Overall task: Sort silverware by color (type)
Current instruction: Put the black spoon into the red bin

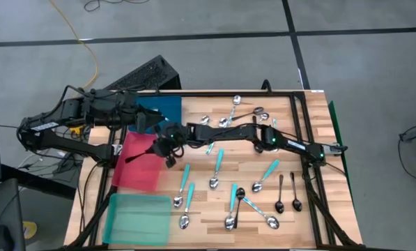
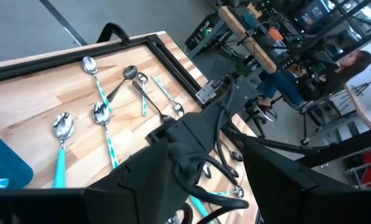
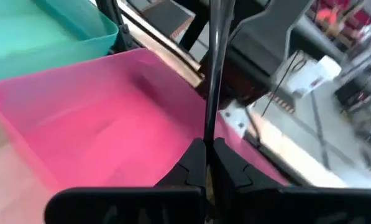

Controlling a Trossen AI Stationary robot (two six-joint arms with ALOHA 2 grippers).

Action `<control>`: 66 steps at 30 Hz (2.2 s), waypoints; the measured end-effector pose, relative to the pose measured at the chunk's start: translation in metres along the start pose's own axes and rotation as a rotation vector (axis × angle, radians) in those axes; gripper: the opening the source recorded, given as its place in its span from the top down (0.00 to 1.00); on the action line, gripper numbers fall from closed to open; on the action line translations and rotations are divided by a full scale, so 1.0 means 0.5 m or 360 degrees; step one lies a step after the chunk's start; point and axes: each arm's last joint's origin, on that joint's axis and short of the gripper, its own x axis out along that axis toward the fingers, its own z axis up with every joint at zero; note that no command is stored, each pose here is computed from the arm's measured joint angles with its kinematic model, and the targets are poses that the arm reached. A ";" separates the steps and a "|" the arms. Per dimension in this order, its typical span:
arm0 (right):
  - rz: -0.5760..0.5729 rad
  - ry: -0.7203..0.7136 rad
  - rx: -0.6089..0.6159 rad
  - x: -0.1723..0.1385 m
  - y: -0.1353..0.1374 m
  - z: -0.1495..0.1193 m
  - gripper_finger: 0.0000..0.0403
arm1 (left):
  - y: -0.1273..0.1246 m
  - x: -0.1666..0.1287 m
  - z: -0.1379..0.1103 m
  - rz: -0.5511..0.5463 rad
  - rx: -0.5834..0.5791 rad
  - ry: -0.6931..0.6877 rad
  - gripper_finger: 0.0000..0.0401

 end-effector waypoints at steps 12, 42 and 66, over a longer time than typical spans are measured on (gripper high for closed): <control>0.0122 -0.0058 -0.0256 0.043 0.050 -0.042 0.94 | 0.001 0.000 -0.001 0.0007 0.0003 0.0003 0.51; 0.0148 0.0018 -0.0426 0.061 0.064 -0.095 0.93 | 0.004 0.001 0.002 0.0098 0.0075 -0.0081 0.51; 0.0032 0.0036 -0.0379 0.068 0.058 -0.111 0.81 | 0.006 0.001 0.002 0.0125 0.0079 -0.0093 0.51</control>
